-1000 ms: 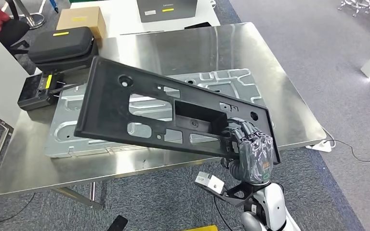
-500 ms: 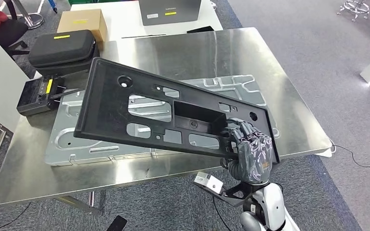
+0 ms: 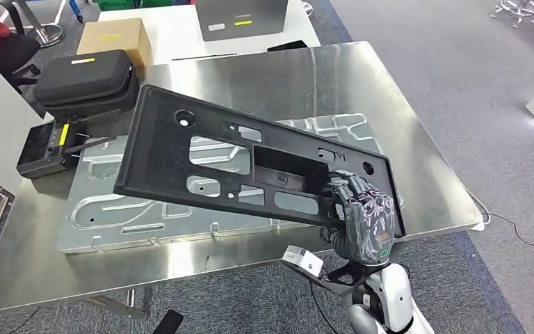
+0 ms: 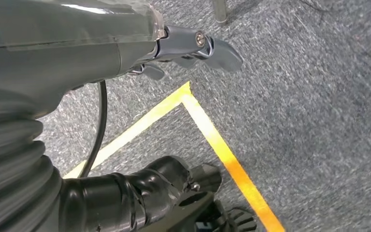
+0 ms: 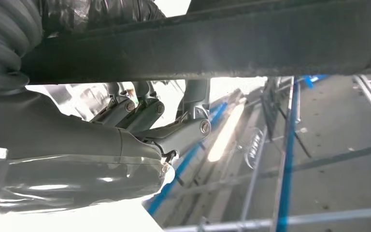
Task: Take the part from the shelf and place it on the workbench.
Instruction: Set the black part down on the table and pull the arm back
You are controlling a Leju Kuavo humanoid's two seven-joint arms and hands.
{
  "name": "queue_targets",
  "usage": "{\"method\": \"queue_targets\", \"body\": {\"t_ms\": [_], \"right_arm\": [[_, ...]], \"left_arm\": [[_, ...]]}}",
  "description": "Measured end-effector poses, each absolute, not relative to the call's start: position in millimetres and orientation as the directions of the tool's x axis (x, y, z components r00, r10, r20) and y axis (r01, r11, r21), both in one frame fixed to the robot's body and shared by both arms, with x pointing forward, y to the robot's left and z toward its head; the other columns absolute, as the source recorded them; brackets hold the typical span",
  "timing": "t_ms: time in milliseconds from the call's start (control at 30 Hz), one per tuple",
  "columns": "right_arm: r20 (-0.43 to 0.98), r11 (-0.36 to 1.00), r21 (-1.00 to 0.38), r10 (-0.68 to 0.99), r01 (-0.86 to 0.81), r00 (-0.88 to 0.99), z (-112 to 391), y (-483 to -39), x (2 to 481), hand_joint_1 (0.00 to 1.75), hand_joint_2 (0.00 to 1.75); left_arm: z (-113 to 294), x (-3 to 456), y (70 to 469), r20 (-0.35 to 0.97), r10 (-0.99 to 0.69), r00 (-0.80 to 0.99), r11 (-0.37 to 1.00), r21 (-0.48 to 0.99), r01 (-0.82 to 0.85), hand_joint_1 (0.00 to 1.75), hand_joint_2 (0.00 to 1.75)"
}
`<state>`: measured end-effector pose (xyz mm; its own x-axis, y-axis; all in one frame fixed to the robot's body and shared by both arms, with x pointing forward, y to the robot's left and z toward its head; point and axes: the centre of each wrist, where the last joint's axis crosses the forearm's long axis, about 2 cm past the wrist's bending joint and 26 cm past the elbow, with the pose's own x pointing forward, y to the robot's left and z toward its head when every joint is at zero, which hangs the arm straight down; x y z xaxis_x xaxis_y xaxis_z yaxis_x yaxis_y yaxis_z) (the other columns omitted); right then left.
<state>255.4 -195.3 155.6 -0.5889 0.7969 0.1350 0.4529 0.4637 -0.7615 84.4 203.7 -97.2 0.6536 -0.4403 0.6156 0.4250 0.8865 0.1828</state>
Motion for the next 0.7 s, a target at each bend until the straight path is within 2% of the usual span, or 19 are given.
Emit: {"method": "queue_targets", "body": {"t_ms": [700], "right_arm": [[0.132, 0.458, -0.766, 0.799, 0.451, -0.587, 154.4, -195.1, 254.2, 1.75, 1.75]], "left_arm": [[-96.8, 84.6, 202.0, 0.612, -0.437, 0.659, 0.890, 0.188, 0.416, 0.00, 1.75]]}}
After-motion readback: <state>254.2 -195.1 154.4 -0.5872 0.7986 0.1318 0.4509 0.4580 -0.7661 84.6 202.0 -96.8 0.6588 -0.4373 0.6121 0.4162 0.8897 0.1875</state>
